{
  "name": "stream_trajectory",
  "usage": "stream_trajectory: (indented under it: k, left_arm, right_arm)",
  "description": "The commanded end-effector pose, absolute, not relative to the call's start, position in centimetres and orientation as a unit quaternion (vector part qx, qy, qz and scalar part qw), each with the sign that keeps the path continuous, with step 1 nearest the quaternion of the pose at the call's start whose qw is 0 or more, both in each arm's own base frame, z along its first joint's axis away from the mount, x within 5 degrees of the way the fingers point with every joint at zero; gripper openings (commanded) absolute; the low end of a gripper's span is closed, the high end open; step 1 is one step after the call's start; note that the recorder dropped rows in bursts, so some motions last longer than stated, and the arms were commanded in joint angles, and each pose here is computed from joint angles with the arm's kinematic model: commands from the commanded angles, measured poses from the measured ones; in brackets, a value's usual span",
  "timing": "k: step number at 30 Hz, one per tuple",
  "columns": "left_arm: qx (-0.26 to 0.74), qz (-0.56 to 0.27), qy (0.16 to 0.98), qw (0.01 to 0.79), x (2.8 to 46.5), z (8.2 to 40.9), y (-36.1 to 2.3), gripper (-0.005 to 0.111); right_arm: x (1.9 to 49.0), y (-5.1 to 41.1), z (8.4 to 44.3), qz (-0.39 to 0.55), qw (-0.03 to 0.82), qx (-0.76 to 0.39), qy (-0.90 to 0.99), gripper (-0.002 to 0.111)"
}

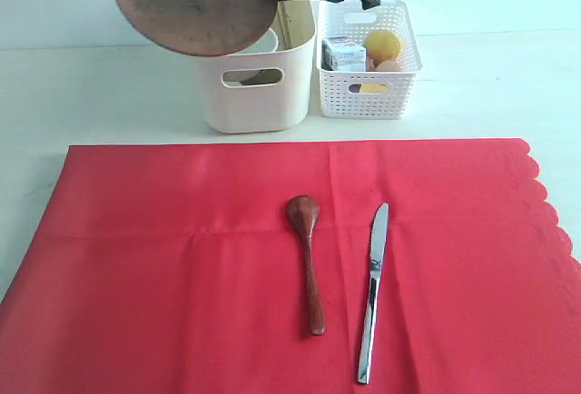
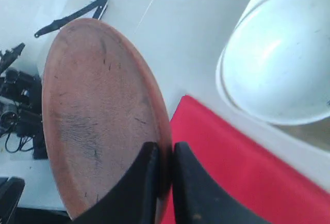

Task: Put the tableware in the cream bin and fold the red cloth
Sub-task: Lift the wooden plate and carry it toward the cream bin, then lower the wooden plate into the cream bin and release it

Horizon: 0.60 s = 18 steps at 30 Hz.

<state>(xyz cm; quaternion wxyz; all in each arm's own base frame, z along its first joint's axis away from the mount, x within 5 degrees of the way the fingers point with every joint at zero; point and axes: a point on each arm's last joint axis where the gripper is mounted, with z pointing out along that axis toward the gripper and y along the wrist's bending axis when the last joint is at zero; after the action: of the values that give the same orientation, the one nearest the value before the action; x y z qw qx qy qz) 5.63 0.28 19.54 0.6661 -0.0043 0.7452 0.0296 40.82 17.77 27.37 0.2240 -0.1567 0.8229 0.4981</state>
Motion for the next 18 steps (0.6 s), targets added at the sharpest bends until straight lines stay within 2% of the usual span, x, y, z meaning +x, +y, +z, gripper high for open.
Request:
stream_trajectory:
  k: [1,8,18]
  left_arm:
    - [-0.005,0.024,0.744,0.668,5.6,19.6,0.2,0.003]
    - [-0.005,0.024,0.744,0.668,5.6,19.6,0.2,0.003]
    - [-0.005,0.024,0.744,0.668,5.6,19.6,0.2,0.003]
  right_arm:
    - [43.6,16.6,27.5,0.511,0.246,-0.128,0.814,0.000]
    - [48.0,15.5,25.4,0.522,0.246,-0.077,0.813,0.000]
    - [51.2,15.8,22.1,0.538,0.221,-0.025,0.813,0.000]
